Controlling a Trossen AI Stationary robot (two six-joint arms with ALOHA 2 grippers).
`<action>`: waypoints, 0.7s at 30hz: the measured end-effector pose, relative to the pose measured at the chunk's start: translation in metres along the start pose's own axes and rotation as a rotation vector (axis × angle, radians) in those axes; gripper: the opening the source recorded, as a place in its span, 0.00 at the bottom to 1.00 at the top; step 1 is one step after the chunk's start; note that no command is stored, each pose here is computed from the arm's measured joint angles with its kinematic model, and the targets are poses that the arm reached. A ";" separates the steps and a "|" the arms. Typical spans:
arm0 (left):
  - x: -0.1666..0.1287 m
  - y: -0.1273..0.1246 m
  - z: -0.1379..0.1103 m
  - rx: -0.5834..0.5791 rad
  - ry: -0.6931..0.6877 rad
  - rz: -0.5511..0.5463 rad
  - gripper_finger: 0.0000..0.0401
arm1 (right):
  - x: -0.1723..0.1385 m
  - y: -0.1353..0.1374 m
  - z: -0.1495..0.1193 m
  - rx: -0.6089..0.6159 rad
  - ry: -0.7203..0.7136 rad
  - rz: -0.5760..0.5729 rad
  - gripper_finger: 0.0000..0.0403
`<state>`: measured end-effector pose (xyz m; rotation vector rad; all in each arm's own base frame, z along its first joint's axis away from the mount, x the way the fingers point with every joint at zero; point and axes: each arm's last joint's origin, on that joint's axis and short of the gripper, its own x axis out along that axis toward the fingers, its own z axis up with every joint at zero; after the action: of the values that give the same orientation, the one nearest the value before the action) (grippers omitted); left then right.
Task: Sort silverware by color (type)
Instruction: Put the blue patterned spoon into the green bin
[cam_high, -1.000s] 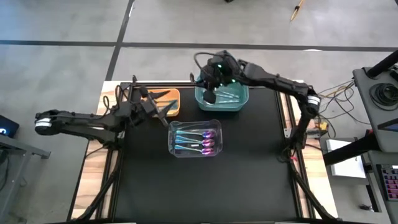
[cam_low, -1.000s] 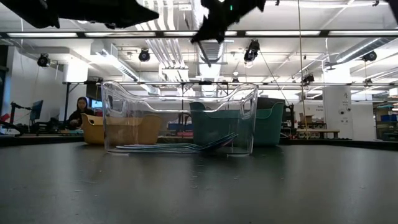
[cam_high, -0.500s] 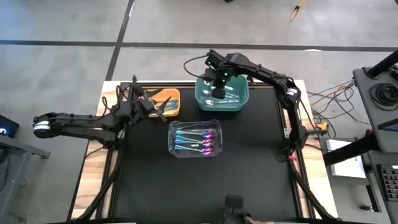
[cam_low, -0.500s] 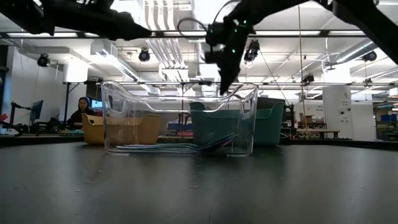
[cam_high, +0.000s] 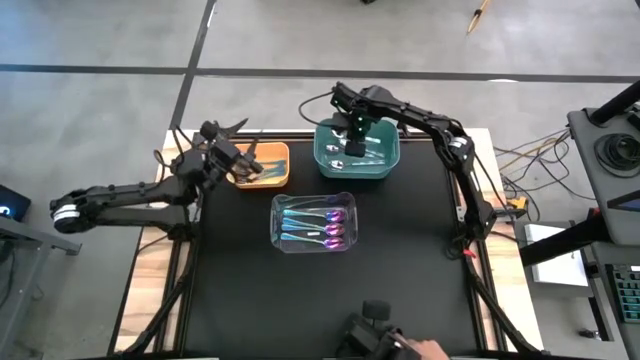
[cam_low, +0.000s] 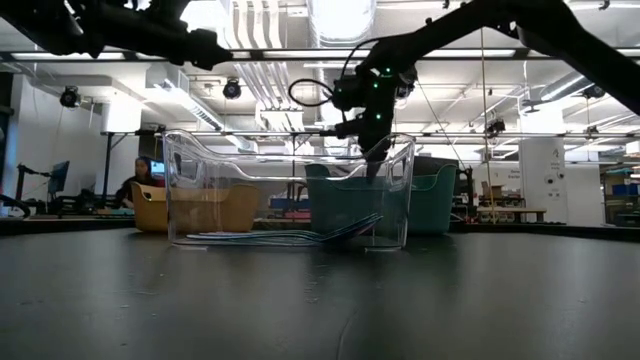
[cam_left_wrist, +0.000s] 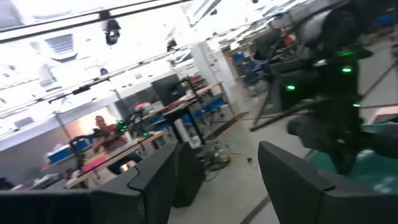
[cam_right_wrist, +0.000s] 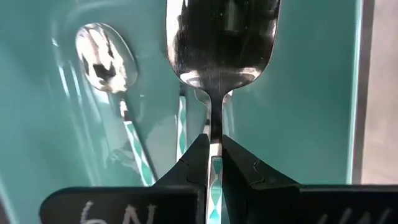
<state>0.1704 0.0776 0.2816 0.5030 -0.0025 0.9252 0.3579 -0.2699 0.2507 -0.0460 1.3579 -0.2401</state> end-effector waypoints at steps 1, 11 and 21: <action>0.001 0.002 0.000 0.001 0.002 0.010 0.51 | 0.002 0.000 0.000 -0.002 0.009 -0.006 0.03; 0.005 0.015 -0.004 0.019 0.017 0.085 0.51 | 0.024 0.001 -0.001 0.020 0.073 -0.012 0.03; 0.005 0.018 -0.002 -0.036 -0.004 0.105 0.51 | 0.033 0.010 -0.004 0.050 0.130 -0.031 0.03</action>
<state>0.1592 0.0911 0.2882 0.4745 -0.0491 1.0249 0.3618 -0.2666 0.2166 -0.0097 1.4808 -0.3066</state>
